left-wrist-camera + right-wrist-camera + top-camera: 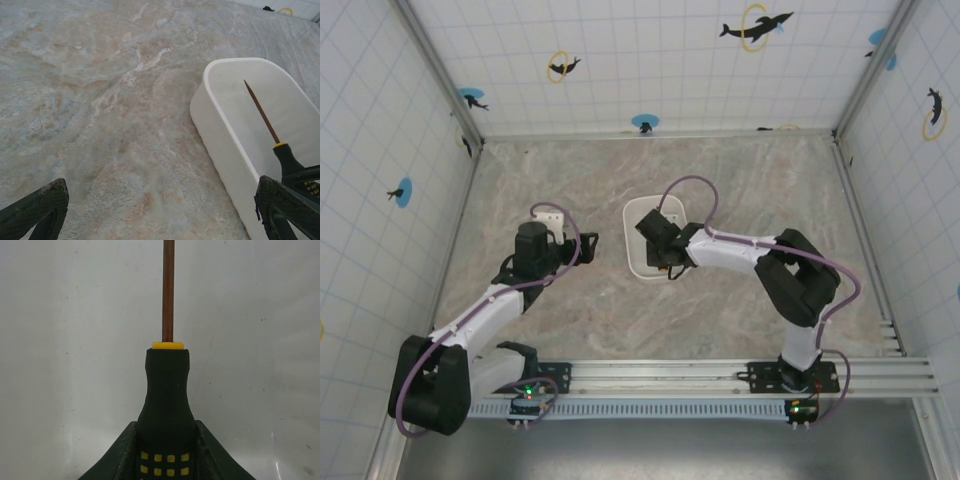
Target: Put the screwdriver in the bin
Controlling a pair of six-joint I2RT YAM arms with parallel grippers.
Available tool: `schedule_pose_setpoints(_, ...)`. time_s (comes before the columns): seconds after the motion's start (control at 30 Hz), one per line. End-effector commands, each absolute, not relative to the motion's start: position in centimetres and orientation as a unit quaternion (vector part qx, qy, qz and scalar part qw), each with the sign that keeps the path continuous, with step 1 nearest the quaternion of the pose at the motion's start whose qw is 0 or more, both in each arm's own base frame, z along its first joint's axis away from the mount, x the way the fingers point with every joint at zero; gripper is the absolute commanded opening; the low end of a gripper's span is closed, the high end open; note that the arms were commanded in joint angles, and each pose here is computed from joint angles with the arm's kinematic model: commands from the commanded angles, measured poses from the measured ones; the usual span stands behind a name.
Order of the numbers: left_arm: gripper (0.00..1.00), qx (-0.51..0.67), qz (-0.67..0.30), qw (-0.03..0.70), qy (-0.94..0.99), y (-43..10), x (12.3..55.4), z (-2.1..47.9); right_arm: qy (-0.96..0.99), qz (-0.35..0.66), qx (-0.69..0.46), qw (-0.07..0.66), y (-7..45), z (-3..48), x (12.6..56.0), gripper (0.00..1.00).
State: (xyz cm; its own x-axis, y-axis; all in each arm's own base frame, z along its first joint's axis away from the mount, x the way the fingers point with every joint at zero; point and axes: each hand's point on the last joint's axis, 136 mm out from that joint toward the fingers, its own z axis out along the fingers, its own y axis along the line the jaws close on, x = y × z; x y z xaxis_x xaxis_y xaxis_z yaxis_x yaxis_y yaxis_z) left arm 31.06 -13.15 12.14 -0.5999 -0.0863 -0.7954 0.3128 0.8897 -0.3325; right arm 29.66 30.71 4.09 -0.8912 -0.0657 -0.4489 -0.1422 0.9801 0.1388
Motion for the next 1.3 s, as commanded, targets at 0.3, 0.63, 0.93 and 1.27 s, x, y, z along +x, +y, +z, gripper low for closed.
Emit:
schedule_pose_setpoints(0.3,0.98,0.075,-0.22,0.45,0.862,-13.2,31.3,12.5,0.973,0.076,-0.054,0.212,31.2,2.3,29.7,0.13)
schedule_pose_setpoints(0.63,0.98,0.075,-0.22,0.45,0.862,-13.2,31.2,12.6,0.972,0.068,-0.063,0.216,31.3,2.8,30.0,0.46)
schedule_pose_setpoints(0.93,0.97,0.075,-0.209,0.46,0.86,-12.9,31.5,13.3,0.965,0.055,-0.08,0.242,30.5,6.7,30.5,0.56)
schedule_pose_setpoints(1.27,0.98,0.081,-0.101,0.563,0.816,-9.9,33.8,18.7,0.932,0.019,-0.168,0.32,24.6,14.0,33.6,0.61)
